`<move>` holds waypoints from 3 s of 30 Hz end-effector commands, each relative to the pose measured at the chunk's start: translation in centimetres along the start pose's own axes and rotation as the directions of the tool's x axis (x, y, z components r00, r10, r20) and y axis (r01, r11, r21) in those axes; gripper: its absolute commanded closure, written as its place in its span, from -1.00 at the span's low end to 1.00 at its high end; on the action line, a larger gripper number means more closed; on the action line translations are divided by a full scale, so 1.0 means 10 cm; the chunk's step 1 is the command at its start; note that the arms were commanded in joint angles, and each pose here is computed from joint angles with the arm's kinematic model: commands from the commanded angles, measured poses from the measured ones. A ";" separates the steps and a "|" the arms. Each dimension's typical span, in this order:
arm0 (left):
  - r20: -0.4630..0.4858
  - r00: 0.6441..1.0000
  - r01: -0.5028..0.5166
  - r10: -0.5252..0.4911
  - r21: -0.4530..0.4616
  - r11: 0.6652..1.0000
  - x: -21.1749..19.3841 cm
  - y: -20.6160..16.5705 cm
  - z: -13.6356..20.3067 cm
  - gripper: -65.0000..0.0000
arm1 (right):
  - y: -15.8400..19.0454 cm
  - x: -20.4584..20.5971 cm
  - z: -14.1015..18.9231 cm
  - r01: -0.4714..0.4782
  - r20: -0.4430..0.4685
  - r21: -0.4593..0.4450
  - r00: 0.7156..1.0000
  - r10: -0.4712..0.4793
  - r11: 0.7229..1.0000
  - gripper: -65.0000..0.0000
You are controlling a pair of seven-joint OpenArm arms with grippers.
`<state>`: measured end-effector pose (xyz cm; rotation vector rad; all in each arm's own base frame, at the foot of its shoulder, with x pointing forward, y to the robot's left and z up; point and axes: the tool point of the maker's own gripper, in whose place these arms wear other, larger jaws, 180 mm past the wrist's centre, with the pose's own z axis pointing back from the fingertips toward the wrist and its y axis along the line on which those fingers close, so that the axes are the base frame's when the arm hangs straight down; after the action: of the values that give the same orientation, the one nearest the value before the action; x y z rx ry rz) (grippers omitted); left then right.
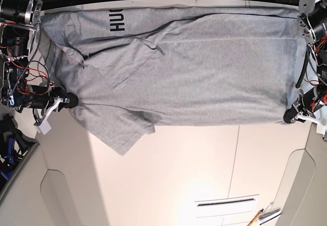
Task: Fold the T-shirt properly
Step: 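Fold the grasped edge over toward the first fold with both grippers, then release the left gripper and tuck the sleeve with the right gripper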
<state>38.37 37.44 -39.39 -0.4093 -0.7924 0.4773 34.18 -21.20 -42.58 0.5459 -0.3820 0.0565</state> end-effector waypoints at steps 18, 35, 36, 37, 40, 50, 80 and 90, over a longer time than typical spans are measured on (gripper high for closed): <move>0.018 0.983 0.184 -0.184 -0.187 0.965 0.11 -0.43 0.57 1.00 | 0.12 0.43 0.72 -0.124 0.162 -0.086 0.977 0.136 0.989 1.00; -0.027 0.970 0.238 -0.242 -0.114 0.965 -0.38 -0.08 1.22 1.00 | -0.09 -0.44 0.60 -0.049 -0.015 -0.078 0.999 0.048 0.996 1.00; -0.041 0.970 0.233 -0.238 -0.111 0.966 -0.43 -0.05 1.23 1.00 | -0.09 -0.45 0.60 -0.048 -0.019 -0.074 0.999 0.047 0.996 1.00; -0.051 0.970 0.229 -0.236 -0.107 0.967 -0.48 -0.03 1.24 1.00 | -0.08 -0.46 0.60 -0.045 -0.020 -0.066 0.999 0.044 0.997 1.00; -0.073 0.970 0.224 -0.231 -0.099 0.970 -0.56 0.02 1.26 1.00 | 0.00 -0.42 0.60 -0.038 0.005 -0.026 0.999 0.038 0.999 1.00; -0.076 0.975 0.201 -0.210 -0.111 0.973 -0.66 0.00 1.22 1.00 | 0.15 -0.44 0.71 -0.132 0.021 -0.053 0.991 0.133 0.990 1.00; 0.004 0.981 0.190 -0.193 -0.175 0.966 -0.42 -0.17 1.29 0.15 | 0.22 -0.70 0.86 -0.247 -0.012 -0.165 0.969 0.248 0.955 0.26; 0.114 0.958 0.277 -0.262 -0.153 0.948 -0.01 -0.29 1.52 0.15 | 0.62 0.10 1.20 -0.377 0.246 -0.279 0.861 0.445 0.883 0.26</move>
<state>26.81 37.13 -30.22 -0.4363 -0.9149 0.1996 29.27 -22.03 -31.12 0.2451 -0.7443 0.3344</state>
